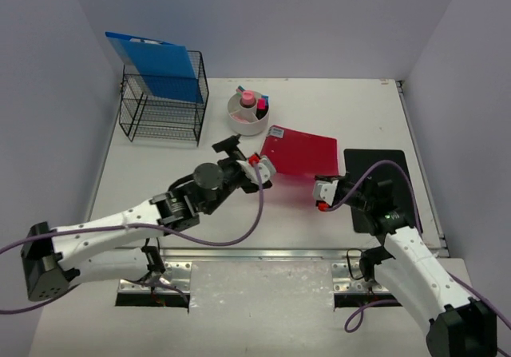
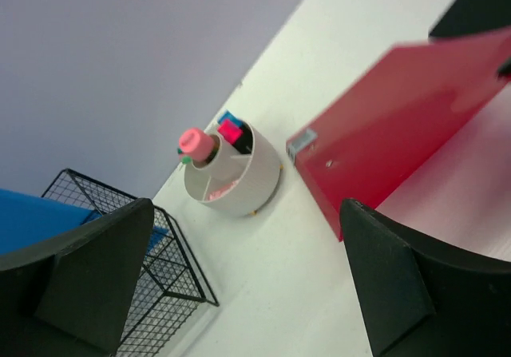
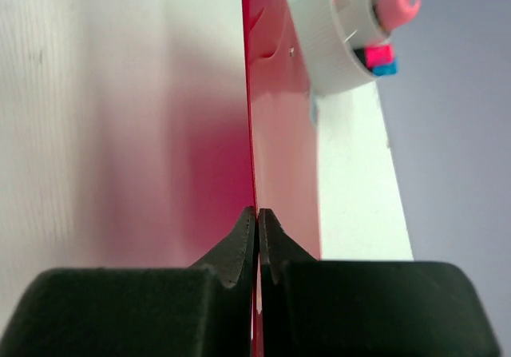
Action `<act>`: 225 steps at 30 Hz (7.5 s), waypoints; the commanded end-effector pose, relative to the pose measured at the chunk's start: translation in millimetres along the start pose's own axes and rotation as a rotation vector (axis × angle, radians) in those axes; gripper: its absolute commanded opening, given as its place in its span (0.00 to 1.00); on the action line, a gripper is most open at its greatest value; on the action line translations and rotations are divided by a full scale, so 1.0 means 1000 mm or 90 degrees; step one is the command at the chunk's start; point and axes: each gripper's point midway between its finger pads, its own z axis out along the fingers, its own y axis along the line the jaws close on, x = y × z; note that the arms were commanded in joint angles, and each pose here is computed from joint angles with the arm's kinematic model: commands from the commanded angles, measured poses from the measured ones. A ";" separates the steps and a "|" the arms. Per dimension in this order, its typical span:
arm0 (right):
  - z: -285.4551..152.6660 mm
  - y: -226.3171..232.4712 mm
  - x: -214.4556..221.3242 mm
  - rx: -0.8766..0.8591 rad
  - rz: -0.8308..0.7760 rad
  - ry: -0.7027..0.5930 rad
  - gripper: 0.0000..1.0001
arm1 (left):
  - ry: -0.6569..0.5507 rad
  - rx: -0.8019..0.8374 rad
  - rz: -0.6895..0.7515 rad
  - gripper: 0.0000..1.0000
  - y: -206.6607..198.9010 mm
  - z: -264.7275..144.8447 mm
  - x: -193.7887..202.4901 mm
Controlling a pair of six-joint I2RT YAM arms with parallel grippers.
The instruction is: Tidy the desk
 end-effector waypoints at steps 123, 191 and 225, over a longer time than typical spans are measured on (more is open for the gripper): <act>0.034 -0.031 -0.282 -0.175 0.491 -0.191 0.73 | 0.411 0.224 -0.931 0.00 -0.002 -0.029 0.022; 0.014 -0.041 -0.223 -0.277 0.394 -0.203 0.00 | 0.053 0.519 0.015 0.31 -0.013 -0.051 -0.037; -0.012 -0.115 -0.211 -0.085 0.425 -0.121 0.99 | 0.131 0.083 0.227 0.00 0.195 -0.126 -0.083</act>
